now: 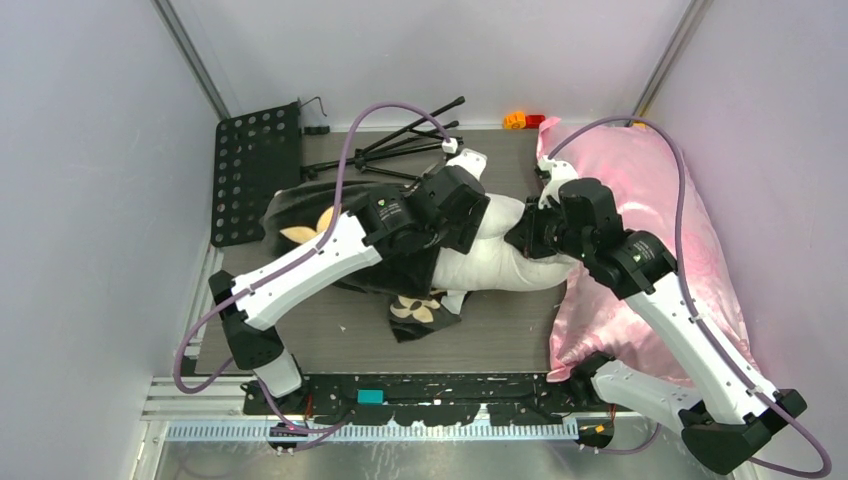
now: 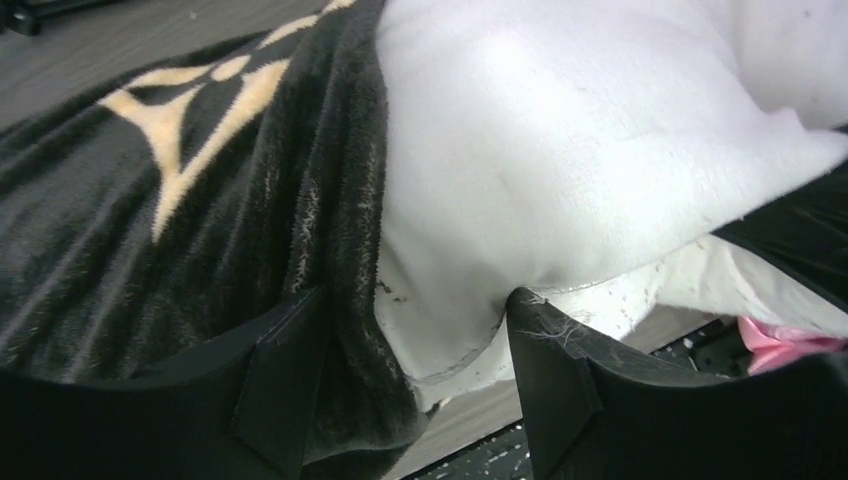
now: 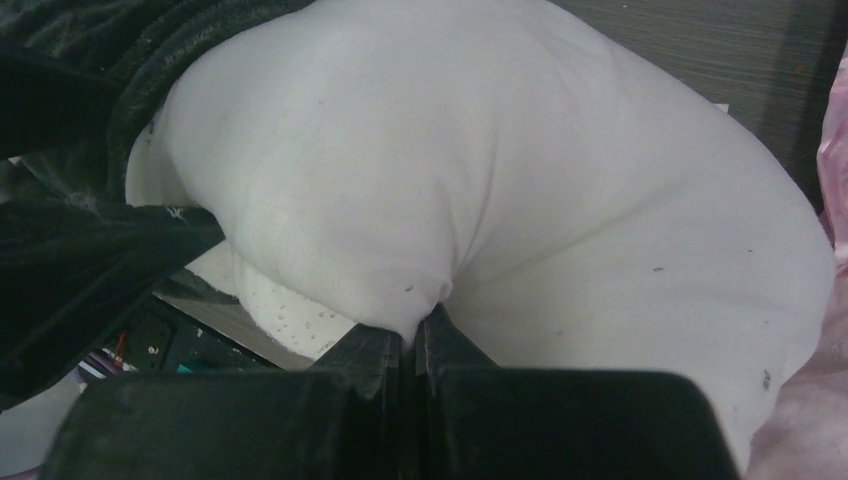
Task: Remove the pillowcase from the pillow
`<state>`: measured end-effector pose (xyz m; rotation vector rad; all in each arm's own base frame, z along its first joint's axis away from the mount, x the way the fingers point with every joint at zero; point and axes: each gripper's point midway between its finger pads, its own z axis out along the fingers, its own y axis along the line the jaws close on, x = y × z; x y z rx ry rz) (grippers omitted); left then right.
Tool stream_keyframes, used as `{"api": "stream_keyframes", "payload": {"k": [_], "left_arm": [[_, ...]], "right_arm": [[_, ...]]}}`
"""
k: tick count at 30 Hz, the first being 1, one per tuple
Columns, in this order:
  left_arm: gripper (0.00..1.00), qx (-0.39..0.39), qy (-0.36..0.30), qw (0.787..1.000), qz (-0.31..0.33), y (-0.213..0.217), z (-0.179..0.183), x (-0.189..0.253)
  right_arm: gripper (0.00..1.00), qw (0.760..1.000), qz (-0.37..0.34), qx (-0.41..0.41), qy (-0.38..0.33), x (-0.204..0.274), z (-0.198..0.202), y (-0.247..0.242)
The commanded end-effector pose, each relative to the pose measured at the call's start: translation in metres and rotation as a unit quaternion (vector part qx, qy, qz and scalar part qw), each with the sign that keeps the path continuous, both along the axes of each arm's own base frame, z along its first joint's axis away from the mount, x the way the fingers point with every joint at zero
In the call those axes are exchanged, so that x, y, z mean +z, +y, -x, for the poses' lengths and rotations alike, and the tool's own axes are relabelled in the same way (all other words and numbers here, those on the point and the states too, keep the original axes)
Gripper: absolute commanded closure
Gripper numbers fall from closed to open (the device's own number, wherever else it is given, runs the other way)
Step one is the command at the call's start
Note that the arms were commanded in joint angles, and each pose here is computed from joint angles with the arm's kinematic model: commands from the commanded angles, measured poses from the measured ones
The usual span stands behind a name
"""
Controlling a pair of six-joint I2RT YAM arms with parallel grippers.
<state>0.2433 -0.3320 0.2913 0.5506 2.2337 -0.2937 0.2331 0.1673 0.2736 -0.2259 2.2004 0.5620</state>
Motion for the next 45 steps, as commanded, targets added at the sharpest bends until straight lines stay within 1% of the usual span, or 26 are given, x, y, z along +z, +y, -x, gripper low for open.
{"api": "stream_keyframes", "payload": {"k": [1, 3, 5, 8, 10, 11, 12, 14, 17, 20, 22, 24, 27, 30, 32, 33, 35, 37, 39, 41, 43, 45], "left_arm": [[0.35, 0.064, -0.054, 0.996, -0.029, 0.025, -0.023, 0.023], [0.36, 0.079, -0.053, 0.995, -0.042, 0.035, -0.025, 0.021], [0.36, 0.085, -0.046, 0.995, -0.035, 0.044, -0.026, 0.020], [0.35, 0.062, -0.018, 0.998, 0.018, 0.044, -0.019, 0.018], [0.34, 0.040, 0.019, 0.996, 0.079, 0.040, -0.014, 0.014], [0.34, 0.044, 0.034, 0.994, 0.099, 0.042, -0.015, 0.011], [0.35, 0.058, 0.040, 0.992, 0.102, 0.050, -0.017, 0.008], [0.37, 0.088, 0.038, 0.993, 0.074, 0.071, -0.023, 0.000], [0.50, 0.125, 0.038, 0.991, 0.021, 0.105, -0.028, -0.010], [0.54, 0.150, 0.021, 0.988, -0.026, 0.134, -0.030, -0.011], [0.58, 0.175, 0.013, 0.982, -0.066, 0.160, -0.032, -0.012], [0.64, 0.214, 0.006, 0.971, -0.109, 0.195, -0.034, -0.011], [0.74, 0.288, 0.001, 0.945, -0.155, 0.257, -0.032, -0.008], [0.80, 0.345, -0.010, 0.923, -0.168, 0.308, -0.025, -0.001], [0.85, 0.368, -0.019, 0.916, -0.157, 0.325, -0.021, 0.002], [0.87, 0.365, -0.020, 0.919, -0.147, 0.325, -0.019, 0.002], [0.90, 0.339, -0.015, 0.935, -0.108, 0.310, -0.019, 0.000], [0.90, 0.291, 0.005, 0.955, -0.049, 0.282, -0.020, -0.006], [0.88, 0.225, 0.029, 0.974, 0.021, 0.247, -0.018, -0.009], [0.83, 0.165, 0.047, 0.982, 0.085, 0.215, -0.012, -0.008], [0.75, 0.117, 0.065, 0.982, 0.135, 0.192, -0.003, -0.006], [0.65, 0.098, 0.075, 0.980, 0.155, 0.184, 0.005, -0.003]], "right_arm": [[1.00, 0.999, -0.026, 0.020, -0.020, 0.012, 0.005, 0.006], [1.00, 1.000, -0.015, 0.008, -0.025, 0.010, 0.006, -0.001], [1.00, 0.999, -0.007, -0.002, -0.032, 0.010, 0.007, -0.007], [1.00, 0.999, -0.002, -0.009, -0.038, 0.010, 0.008, -0.012], [1.00, 0.999, -0.001, -0.010, -0.037, 0.009, 0.009, -0.013], [1.00, 0.999, -0.002, -0.010, -0.037, 0.010, 0.008, -0.013], [1.00, 0.999, -0.002, -0.010, -0.037, 0.010, 0.008, -0.013], [1.00, 0.999, -0.004, -0.009, -0.034, 0.009, 0.009, -0.012], [1.00, 0.999, -0.001, -0.010, -0.035, 0.011, 0.010, -0.014], [1.00, 0.999, 0.009, -0.026, -0.042, 0.014, 0.009, -0.021], [1.00, 0.998, 0.015, -0.039, -0.048, 0.016, 0.008, -0.028], [1.00, 0.996, 0.022, -0.064, -0.060, 0.021, 0.007, -0.038], [1.00, 0.990, 0.026, -0.109, -0.087, 0.031, 0.009, -0.058], [1.00, 0.984, 0.017, -0.134, -0.116, 0.043, 0.016, -0.073], [1.00, 0.984, 0.012, -0.129, -0.122, 0.046, 0.020, -0.073], [1.00, 0.985, 0.012, -0.121, -0.119, 0.044, 0.022, -0.071], [1.00, 0.991, 0.009, -0.089, -0.104, 0.039, 0.026, -0.061], [1.00, 0.995, -0.005, -0.049, -0.082, 0.035, 0.031, -0.044], [0.99, 0.998, -0.035, 0.007, -0.059, 0.035, 0.040, -0.022], [0.85, 0.996, -0.066, 0.050, -0.040, 0.040, 0.048, -0.004], [0.64, 0.993, -0.086, 0.073, -0.030, 0.047, 0.052, 0.007], [0.44, 0.992, -0.094, 0.073, -0.029, 0.057, 0.053, 0.009]]}}
